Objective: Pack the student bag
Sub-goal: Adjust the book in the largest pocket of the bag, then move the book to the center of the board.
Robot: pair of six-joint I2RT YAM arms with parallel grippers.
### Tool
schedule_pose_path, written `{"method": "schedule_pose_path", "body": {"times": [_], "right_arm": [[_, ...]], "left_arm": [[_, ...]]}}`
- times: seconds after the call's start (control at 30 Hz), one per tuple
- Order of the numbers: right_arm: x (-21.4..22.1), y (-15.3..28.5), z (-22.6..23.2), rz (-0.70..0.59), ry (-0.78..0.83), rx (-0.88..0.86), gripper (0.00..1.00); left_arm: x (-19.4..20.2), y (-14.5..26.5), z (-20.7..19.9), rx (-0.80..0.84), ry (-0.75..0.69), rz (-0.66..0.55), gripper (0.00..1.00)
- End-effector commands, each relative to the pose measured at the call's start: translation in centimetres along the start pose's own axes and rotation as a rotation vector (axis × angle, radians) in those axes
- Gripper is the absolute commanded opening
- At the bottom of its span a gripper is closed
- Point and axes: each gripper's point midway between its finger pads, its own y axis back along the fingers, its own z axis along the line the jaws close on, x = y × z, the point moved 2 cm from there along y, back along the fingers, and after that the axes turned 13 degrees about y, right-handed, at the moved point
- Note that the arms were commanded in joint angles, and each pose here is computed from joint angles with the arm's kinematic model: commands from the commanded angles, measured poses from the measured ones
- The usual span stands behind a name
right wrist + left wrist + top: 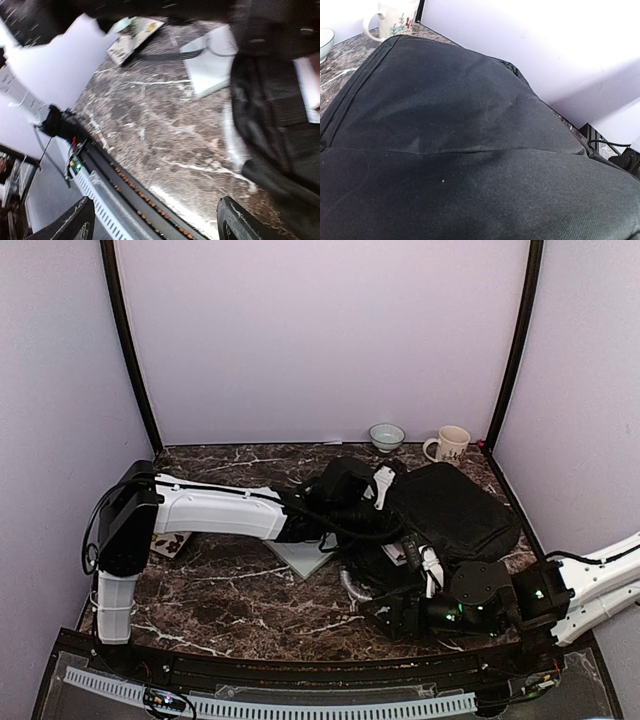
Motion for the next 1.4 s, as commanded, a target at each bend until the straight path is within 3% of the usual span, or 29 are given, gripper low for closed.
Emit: {"method": "schedule_pose_path", "body": {"times": [0.0, 0.07, 0.17, 0.23, 0.43, 0.5, 0.67, 0.8, 0.97, 1.23, 1.37], "right_arm": [[-1.4, 1.0, 5.5, -0.042, 0.071, -0.258, 0.84], [-2.2, 1.7, 6.4, -0.062, 0.093, -0.270, 0.84], [-3.3, 1.8, 4.6, -0.076, 0.077, -0.112, 0.84], [-4.0, 1.8, 3.3, -0.099, 0.054, -0.017, 0.84], [-5.9, 0.4, 3.8, -0.180, 0.063, 0.031, 0.85], [-6.8, -0.8, 3.9, -0.195, 0.056, 0.063, 0.85], [-7.7, -5.0, 4.2, -0.172, 0.033, 0.050, 0.84], [-7.2, -9.3, 4.5, -0.115, 0.010, 0.052, 0.85], [-6.3, -12.8, 2.7, -0.091, -0.093, 0.092, 0.85], [-2.6, -17.3, -1.8, -0.032, -0.269, 0.053, 0.84], [-1.4, -18.9, -3.0, 0.010, -0.301, 0.104, 0.83]], "left_arm": [[-1.3, -0.3, -1.1, 0.056, -0.005, 0.011, 0.38], [0.0, -0.6, -0.5, 0.054, -0.002, 0.046, 0.38], [2.6, 0.2, 0.7, 0.032, -0.004, 0.110, 0.39], [4.4, 1.5, 2.3, -0.039, -0.011, 0.145, 0.48], [7.6, 8.7, 5.6, -0.215, -0.034, 0.184, 0.74], [7.9, 11.4, 6.1, -0.255, -0.032, 0.192, 0.76], [6.4, 18.8, 9.9, -0.498, -0.038, 0.091, 0.87], [4.1, 21.8, 14.4, -0.601, 0.046, -0.017, 0.91], [1.7, 21.1, 18.7, -0.573, 0.141, -0.049, 0.92], [-0.1, 17.4, 24.3, -0.491, 0.215, 0.045, 0.96], [1.0, 15.2, 25.6, -0.446, 0.254, 0.131, 0.97]]}}
